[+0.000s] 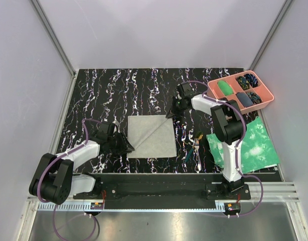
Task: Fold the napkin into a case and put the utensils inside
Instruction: Flatten out the upper triangle-folded napkin at the center of the board.
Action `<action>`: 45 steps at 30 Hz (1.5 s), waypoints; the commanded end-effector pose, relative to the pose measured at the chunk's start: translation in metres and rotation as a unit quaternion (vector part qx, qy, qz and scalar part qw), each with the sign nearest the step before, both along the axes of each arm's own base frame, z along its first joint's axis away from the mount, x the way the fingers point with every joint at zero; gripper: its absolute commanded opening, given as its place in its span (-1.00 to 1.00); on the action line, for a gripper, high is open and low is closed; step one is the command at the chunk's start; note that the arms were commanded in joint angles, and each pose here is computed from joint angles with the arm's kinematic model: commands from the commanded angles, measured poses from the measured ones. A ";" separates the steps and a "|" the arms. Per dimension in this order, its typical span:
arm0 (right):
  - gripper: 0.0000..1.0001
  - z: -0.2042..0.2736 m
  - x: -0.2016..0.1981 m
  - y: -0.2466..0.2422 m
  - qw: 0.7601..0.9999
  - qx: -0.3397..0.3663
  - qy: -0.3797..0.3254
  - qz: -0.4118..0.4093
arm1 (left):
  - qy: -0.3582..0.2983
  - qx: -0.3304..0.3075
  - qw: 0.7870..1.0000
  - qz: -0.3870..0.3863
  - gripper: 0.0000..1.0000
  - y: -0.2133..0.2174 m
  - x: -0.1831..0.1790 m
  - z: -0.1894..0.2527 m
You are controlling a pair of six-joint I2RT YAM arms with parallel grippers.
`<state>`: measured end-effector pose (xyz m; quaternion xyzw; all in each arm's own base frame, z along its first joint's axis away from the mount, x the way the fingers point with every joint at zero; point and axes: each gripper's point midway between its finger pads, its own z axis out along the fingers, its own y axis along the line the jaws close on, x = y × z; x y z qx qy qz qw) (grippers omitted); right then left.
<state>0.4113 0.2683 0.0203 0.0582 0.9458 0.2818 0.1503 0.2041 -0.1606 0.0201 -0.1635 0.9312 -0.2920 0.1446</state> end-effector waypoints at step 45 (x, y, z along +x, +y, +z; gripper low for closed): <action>-0.78 -0.011 -0.005 -0.040 0.998 -0.067 -0.006 -0.001 | 0.005 -0.006 1.000 0.007 -0.37 0.008 -0.028 -0.008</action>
